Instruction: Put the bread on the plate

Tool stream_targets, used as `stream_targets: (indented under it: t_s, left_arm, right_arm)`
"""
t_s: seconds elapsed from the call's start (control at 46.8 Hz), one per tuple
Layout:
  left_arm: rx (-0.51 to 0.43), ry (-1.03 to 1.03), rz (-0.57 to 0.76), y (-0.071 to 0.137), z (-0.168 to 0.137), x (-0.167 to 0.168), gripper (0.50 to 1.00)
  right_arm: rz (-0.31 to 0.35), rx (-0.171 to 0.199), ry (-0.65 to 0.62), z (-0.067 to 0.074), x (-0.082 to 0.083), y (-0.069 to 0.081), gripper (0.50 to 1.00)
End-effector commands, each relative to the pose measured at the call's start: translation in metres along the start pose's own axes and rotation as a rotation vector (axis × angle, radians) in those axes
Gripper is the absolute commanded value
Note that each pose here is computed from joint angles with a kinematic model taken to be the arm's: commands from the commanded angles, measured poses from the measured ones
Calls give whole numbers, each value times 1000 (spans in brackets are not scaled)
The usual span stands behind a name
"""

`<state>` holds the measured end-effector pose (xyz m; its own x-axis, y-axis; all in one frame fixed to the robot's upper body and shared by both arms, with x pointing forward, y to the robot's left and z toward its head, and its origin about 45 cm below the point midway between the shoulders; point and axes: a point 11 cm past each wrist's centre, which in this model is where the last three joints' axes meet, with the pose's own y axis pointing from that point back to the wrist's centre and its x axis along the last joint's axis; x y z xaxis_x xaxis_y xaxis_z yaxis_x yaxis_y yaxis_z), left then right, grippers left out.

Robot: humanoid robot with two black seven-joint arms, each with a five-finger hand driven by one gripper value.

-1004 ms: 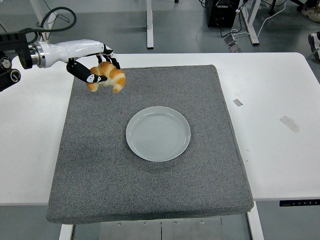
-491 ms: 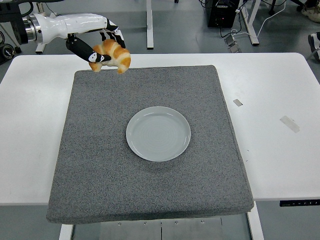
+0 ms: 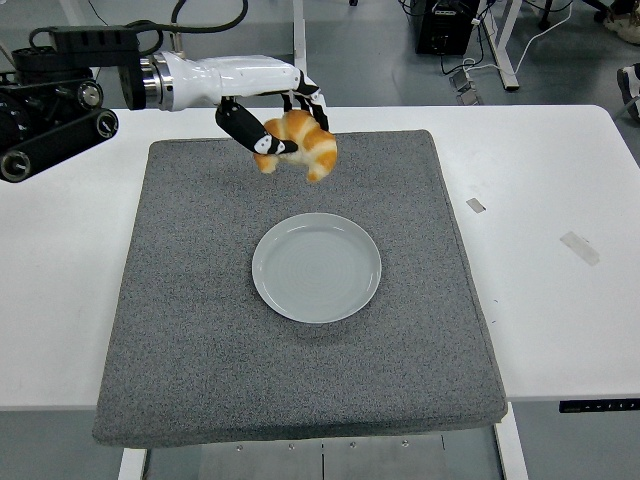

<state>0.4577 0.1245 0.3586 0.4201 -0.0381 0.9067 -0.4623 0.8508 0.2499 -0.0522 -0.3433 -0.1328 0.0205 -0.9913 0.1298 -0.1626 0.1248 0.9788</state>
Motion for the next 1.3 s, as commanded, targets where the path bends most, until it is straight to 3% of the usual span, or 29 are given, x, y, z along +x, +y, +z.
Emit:
stream_targets:
  t_s: [0.0,0.449,1.282]
  left_arm:
    - [-24,0,-11,-10,8,-6,542]
    - [-60,18,-95,-33,18,-53,543]
    - [-22,25,-189,-32,0,-118,548]
  right_arm:
    - [0,0,-1,0,0,0,1000]
    - [0,0,1,0,0,0,1000]
    - [0,0,-1,0,0,0,1000]
